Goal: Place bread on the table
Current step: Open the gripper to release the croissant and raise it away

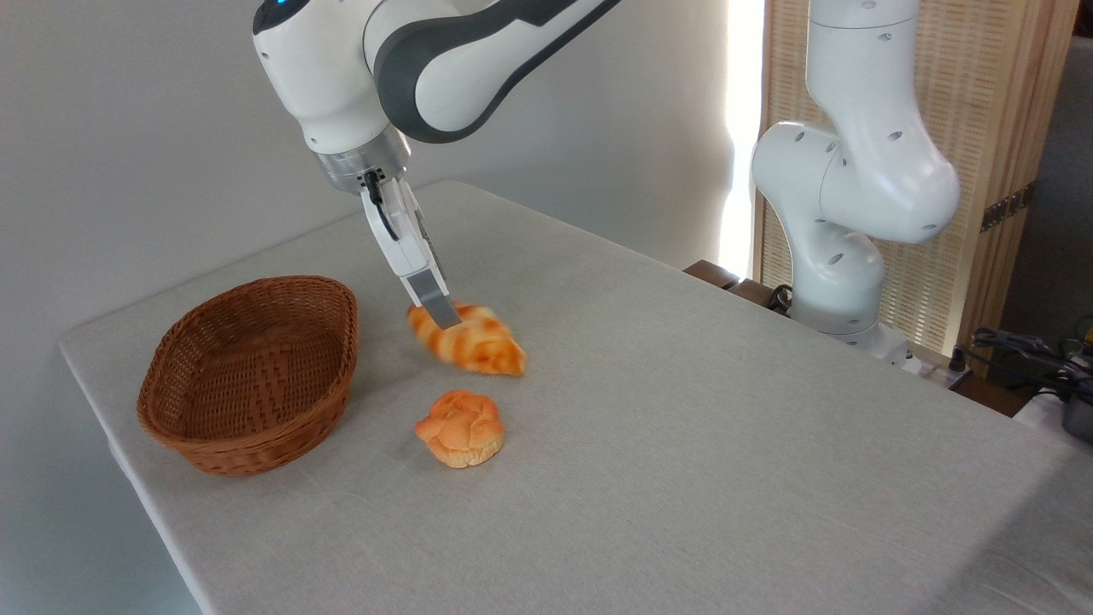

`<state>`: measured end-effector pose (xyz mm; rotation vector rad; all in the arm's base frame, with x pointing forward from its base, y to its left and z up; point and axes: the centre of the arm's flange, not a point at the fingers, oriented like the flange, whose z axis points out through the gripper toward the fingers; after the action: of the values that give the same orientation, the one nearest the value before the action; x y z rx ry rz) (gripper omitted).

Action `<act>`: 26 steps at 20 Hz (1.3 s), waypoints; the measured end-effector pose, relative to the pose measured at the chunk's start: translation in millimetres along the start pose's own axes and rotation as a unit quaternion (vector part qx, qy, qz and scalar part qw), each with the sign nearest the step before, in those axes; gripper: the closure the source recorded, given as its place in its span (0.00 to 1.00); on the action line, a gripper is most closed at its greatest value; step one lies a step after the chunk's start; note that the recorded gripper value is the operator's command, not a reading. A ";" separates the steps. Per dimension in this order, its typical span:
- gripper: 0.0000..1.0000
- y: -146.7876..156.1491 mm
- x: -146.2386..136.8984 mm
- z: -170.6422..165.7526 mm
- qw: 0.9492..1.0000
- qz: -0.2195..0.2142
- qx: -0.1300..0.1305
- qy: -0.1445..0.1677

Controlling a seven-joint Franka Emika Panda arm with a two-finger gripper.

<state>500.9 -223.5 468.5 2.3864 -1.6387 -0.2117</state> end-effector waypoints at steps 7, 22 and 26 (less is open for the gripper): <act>0.00 -10.3 -1.1 -53.6 0.998 -0.020 0.043 0.042; 0.00 -93.1 -172.9 -194.2 0.962 -0.220 0.129 0.100; 0.00 -81.3 -141.7 -185.9 0.960 -0.231 0.144 0.062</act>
<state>569.5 -42.5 622.6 2.9095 -1.0985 0.1070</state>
